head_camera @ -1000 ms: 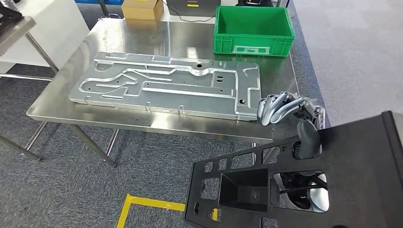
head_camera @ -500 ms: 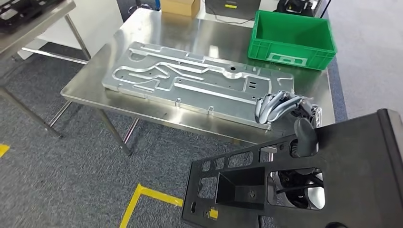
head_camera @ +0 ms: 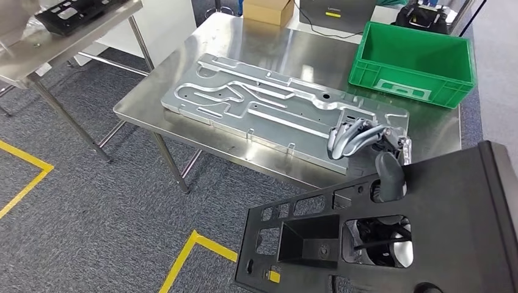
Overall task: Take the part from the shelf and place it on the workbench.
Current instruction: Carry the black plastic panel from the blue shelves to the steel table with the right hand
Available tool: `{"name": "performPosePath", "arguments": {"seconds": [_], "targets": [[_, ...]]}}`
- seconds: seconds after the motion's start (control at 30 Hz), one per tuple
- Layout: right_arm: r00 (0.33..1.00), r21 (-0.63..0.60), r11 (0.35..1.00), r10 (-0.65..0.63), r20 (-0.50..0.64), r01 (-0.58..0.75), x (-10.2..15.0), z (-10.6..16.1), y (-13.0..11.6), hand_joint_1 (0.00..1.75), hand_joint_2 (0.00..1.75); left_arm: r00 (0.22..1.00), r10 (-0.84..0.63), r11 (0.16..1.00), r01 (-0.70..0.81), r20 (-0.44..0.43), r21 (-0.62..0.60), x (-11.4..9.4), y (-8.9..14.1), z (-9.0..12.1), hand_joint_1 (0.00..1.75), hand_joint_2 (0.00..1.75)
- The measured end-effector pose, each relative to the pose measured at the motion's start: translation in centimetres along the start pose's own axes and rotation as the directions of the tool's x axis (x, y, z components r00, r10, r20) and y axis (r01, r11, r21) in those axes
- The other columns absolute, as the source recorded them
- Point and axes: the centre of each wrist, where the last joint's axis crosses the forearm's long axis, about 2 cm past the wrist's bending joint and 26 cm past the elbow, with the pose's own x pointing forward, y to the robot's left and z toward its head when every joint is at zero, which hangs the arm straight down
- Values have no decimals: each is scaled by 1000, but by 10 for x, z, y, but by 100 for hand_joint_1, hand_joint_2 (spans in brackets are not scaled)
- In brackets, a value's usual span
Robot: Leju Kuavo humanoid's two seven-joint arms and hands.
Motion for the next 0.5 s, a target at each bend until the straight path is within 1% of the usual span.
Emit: {"name": "performPosePath", "arguments": {"seconds": [0.17, 0.5], "targets": [[1000, 1, 1000, -1, -9, 1, 0, 3, 2, 175, 0, 1000, -1, 1000, 1, 0, 0, -1, 0, 0, 0, 175], [1000, 5, 1000, -6, 6, 6, 0, 2, 2, 175, 0, 1000, -5, 1000, 5, -13, 1, -1, 1, 0, 0, 175]]}}
